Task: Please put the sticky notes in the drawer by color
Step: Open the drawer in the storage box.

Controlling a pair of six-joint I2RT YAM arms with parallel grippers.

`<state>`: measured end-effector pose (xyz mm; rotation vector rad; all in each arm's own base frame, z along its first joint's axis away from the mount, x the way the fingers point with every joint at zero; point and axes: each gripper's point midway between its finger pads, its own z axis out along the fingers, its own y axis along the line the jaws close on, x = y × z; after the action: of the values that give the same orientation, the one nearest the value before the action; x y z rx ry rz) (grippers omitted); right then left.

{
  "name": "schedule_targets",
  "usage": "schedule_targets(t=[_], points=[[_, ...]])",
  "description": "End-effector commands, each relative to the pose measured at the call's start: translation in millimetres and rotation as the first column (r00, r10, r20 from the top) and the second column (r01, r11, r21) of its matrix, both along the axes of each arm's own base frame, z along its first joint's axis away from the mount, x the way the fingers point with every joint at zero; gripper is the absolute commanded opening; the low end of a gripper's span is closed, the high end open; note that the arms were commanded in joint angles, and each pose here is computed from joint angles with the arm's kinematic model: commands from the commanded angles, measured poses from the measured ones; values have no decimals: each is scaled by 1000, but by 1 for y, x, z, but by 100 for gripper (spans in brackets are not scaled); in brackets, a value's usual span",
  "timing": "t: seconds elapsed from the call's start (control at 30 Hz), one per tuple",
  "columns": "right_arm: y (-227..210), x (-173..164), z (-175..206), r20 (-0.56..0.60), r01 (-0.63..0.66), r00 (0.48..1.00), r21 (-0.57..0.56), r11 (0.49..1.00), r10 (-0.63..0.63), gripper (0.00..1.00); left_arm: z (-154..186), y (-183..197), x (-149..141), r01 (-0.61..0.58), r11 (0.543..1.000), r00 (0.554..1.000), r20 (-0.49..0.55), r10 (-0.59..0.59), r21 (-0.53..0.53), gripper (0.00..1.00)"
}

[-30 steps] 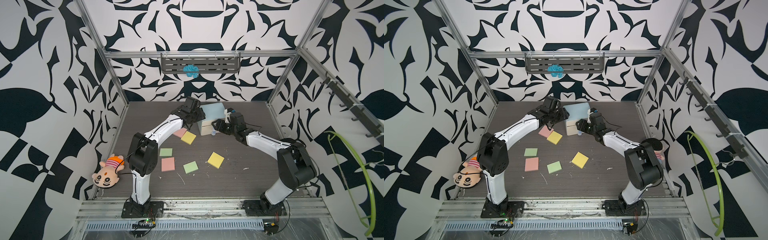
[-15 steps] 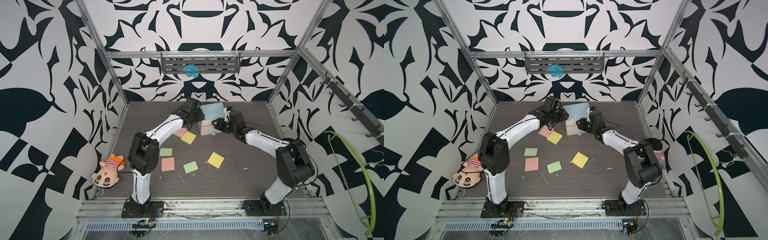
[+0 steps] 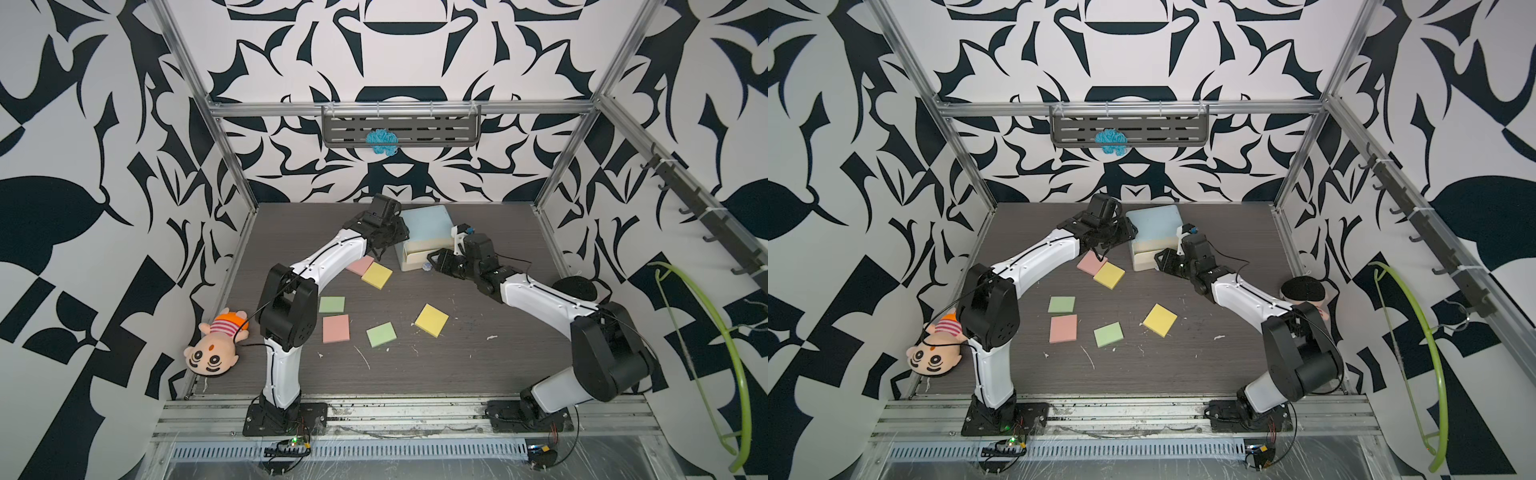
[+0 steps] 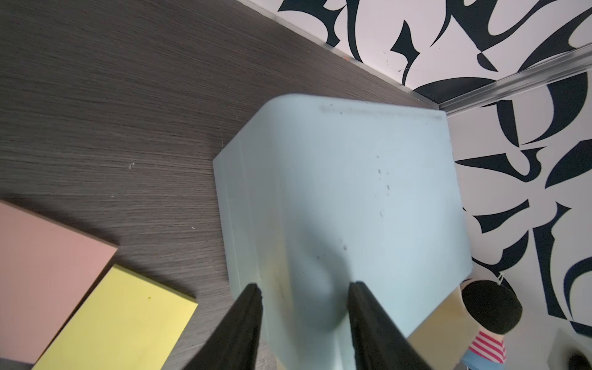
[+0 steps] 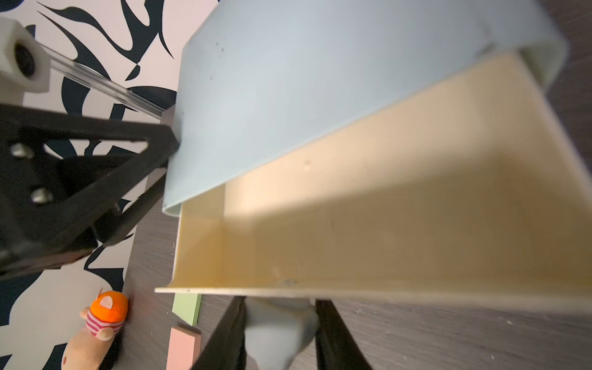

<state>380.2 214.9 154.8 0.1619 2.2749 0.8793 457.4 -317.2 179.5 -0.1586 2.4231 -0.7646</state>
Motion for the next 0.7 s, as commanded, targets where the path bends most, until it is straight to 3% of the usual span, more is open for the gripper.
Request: schedule_targets(t=[0.0,0.47,0.67], points=[[-2,-14,10,30,-9,999,-2,1000,9,27,-36,13,-8,-3,997,996,-85,10,80,49],[-8,-37,-2,-10,20,1000,21,1000,-19,27,-40,13,-9,-1,997,996,-92,8,81,49],[-11,-33,4,18,26,1000,-11,1000,-25,64,-37,12,-11,11,997,996,-91,-4,71,49]])
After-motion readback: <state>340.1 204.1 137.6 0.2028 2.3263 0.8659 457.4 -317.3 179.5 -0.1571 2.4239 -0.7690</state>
